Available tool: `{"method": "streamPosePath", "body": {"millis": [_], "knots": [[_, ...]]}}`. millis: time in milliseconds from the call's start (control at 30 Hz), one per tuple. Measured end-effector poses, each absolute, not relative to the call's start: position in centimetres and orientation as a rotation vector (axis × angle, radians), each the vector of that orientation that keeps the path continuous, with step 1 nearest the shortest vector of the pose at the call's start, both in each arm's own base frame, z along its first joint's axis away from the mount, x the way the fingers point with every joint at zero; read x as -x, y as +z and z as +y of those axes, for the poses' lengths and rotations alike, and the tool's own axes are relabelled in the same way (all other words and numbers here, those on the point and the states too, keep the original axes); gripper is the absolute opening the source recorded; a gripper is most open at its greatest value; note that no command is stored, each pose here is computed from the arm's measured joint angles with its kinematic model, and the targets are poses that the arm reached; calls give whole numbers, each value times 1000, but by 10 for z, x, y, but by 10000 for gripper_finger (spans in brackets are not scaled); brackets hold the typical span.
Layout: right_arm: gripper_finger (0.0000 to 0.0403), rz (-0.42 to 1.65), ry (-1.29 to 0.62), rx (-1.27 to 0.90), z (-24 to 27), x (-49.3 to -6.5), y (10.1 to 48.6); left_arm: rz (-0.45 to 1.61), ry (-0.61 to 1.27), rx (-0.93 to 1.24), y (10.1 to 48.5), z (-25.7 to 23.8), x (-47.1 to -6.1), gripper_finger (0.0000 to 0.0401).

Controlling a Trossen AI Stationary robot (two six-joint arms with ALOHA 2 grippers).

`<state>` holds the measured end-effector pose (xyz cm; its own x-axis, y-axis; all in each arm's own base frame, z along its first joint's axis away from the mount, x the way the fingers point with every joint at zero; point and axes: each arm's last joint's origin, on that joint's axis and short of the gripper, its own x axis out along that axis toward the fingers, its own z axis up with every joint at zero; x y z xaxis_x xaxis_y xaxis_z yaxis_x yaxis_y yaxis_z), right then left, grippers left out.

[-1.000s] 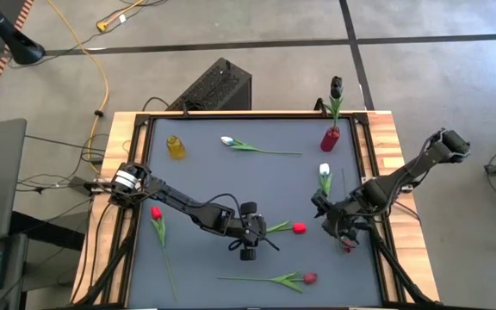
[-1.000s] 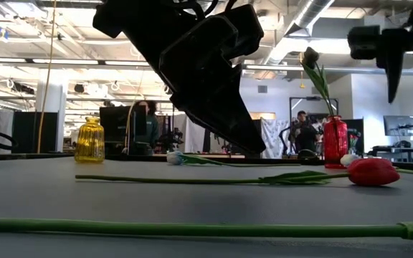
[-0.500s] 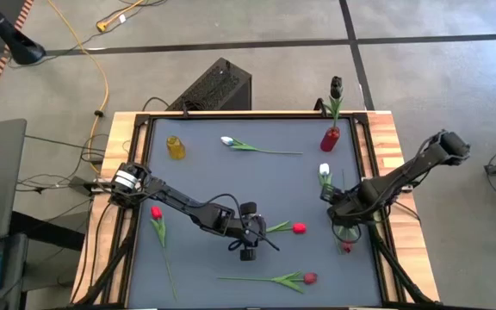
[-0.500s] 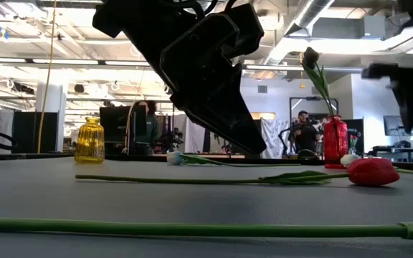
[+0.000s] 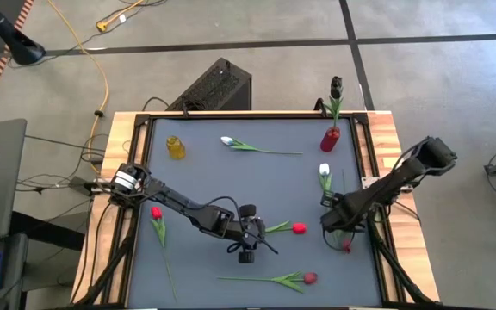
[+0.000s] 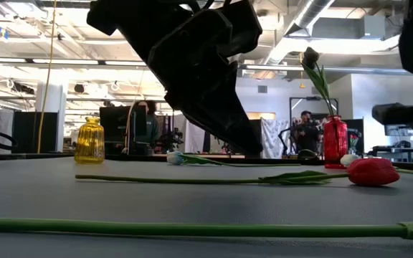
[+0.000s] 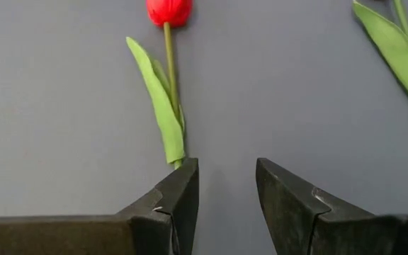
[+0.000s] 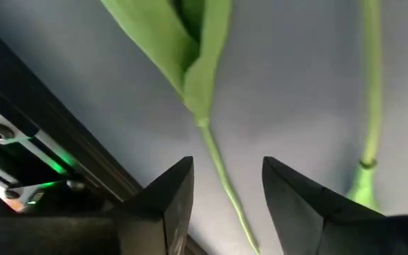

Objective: Sort flowers into vase by color
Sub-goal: Put the top dark red tulip into the red flower vase

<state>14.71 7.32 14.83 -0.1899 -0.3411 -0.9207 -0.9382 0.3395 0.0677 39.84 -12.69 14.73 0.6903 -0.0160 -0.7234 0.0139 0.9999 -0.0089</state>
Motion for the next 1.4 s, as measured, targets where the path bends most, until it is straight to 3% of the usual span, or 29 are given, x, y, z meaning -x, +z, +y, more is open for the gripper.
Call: {"method": "streamPosePath", "body": {"millis": [567, 1000, 1400], "knots": [[157, 1748, 866, 1160, 98, -149, 122, 817, -11, -1, 147, -126, -398, 130], [15, 1685, 861, 1242, 118, -135, 121, 818, -6, -9, 147, -125, -398, 130], [18, 1635, 863, 1203, 132, -142, 132, 817, 5, 11, 147, -125, -398, 130]]}}
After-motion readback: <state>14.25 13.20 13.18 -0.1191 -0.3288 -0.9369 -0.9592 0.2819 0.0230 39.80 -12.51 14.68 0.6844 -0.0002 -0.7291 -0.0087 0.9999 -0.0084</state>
